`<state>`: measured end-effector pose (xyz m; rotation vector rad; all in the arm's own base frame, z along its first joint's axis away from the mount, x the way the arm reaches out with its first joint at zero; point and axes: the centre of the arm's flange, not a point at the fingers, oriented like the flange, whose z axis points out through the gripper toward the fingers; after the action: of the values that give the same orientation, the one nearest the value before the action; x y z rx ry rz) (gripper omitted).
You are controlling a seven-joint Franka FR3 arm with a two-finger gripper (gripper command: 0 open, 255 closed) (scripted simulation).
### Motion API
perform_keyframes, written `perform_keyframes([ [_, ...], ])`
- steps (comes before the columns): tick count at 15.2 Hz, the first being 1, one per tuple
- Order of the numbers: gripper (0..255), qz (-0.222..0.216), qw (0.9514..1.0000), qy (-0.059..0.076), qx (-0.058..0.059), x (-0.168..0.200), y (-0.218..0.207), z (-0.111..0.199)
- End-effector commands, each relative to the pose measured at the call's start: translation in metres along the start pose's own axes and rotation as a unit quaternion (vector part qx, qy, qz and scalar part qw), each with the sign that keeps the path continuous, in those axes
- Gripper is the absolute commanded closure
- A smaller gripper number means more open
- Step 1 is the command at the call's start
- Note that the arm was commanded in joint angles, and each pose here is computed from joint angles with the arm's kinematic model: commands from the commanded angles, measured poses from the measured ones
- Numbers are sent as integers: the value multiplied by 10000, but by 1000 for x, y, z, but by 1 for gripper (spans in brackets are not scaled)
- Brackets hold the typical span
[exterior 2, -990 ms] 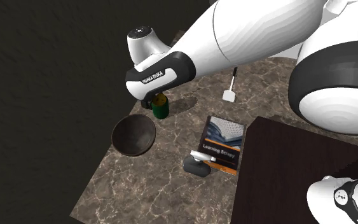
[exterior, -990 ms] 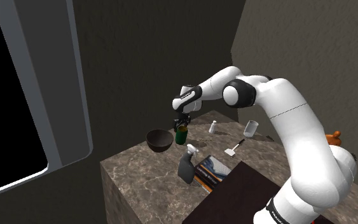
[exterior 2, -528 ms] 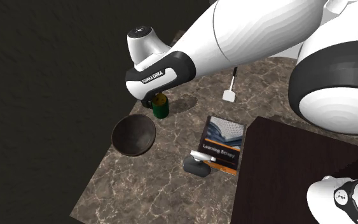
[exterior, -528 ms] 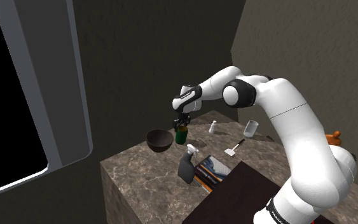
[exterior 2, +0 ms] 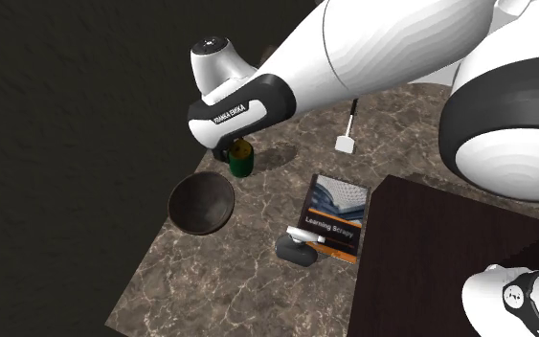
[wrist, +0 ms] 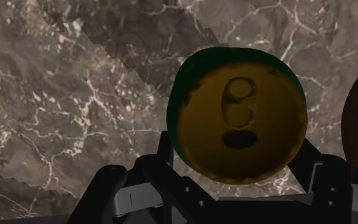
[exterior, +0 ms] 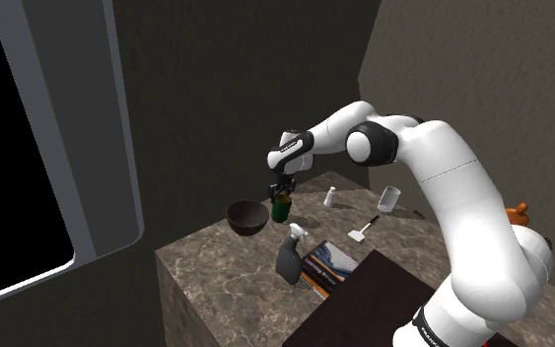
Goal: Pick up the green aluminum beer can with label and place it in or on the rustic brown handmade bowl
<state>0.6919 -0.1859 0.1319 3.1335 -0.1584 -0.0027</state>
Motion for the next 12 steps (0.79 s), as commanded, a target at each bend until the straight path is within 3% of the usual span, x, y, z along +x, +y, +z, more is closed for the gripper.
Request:
perform_keyframes([
  [1, 255, 0, 10000, -2, 1, 0, 0, -10],
  [12, 255, 0, 10000, -2, 1, 0, 0, -68],
])
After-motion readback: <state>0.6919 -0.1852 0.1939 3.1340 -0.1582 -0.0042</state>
